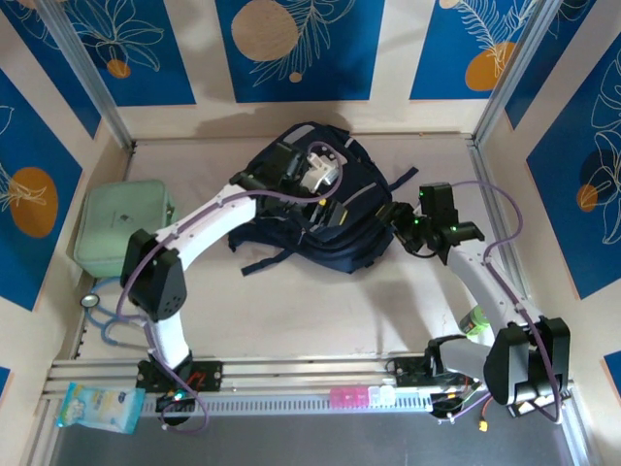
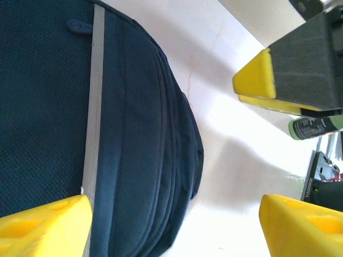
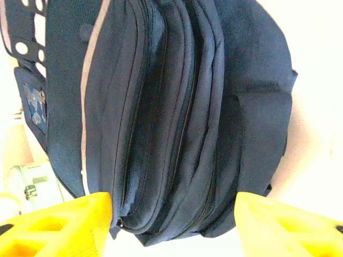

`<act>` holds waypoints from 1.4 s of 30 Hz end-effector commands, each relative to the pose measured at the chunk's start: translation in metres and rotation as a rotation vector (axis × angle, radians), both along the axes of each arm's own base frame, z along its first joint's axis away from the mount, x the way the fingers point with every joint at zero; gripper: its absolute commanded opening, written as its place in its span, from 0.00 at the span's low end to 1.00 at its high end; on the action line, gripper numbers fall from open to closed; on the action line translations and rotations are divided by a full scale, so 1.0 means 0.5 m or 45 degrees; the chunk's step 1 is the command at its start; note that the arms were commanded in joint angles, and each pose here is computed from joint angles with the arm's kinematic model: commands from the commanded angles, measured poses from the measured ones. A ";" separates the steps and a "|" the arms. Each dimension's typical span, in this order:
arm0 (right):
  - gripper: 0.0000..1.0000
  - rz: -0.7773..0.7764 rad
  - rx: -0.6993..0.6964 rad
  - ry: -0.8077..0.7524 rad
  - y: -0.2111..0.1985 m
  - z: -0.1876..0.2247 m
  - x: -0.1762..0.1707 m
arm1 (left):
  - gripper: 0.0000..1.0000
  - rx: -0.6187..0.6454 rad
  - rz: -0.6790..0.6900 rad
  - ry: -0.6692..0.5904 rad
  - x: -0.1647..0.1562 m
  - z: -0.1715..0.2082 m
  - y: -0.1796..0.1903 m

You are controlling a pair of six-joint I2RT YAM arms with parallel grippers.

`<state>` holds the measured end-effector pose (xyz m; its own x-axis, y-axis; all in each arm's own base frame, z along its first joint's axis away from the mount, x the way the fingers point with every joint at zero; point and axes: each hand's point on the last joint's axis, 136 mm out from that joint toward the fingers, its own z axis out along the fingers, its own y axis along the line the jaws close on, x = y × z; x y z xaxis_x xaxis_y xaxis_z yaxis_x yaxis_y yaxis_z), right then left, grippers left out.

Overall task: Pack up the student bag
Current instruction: Close the student bag at the center of the table, then rotate the student bag at the center of the table.

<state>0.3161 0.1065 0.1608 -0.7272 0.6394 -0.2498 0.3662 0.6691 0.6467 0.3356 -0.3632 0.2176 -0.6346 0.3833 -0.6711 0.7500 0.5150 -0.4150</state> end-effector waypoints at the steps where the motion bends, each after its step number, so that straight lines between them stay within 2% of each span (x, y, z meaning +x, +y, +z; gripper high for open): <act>1: 0.66 0.090 -0.078 -0.026 0.024 0.001 -0.002 | 0.81 -0.061 0.158 -0.023 0.032 0.022 0.052; 5: 0.67 0.190 -0.096 -0.009 0.074 -0.010 0.006 | 0.80 -0.118 0.434 0.157 0.084 -0.036 0.148; 9: 0.67 0.260 -0.123 0.009 0.113 -0.024 0.016 | 0.76 -0.116 0.510 0.240 0.106 -0.080 0.182; 11: 0.66 0.276 -0.131 0.030 0.124 -0.033 0.026 | 0.73 -0.076 0.505 0.258 0.118 -0.100 0.179; 16: 0.51 0.299 -0.143 0.028 0.140 -0.045 0.066 | 0.50 0.061 0.553 0.317 0.166 -0.157 0.178; 18: 0.46 0.290 -0.161 0.037 0.137 -0.052 0.081 | 0.46 0.078 0.552 0.345 0.173 -0.172 0.173; 27: 0.33 0.310 -0.169 0.048 0.116 -0.085 0.145 | 0.28 0.013 0.455 0.502 0.141 -0.197 0.144; 30: 0.30 0.329 -0.167 0.020 0.108 -0.085 0.172 | 0.16 -0.043 0.434 0.575 0.128 -0.200 0.131; 34: 0.30 0.332 -0.189 -0.011 0.087 -0.078 0.200 | 0.04 -0.170 0.450 0.630 0.124 -0.177 0.114; 38: 0.34 0.329 -0.251 -0.064 0.067 -0.042 0.198 | 0.00 -0.347 0.481 0.678 0.123 -0.134 0.090; 42: 0.49 0.277 -0.361 -0.050 0.026 -0.012 0.164 | 0.00 -0.515 0.569 0.746 0.132 -0.096 0.077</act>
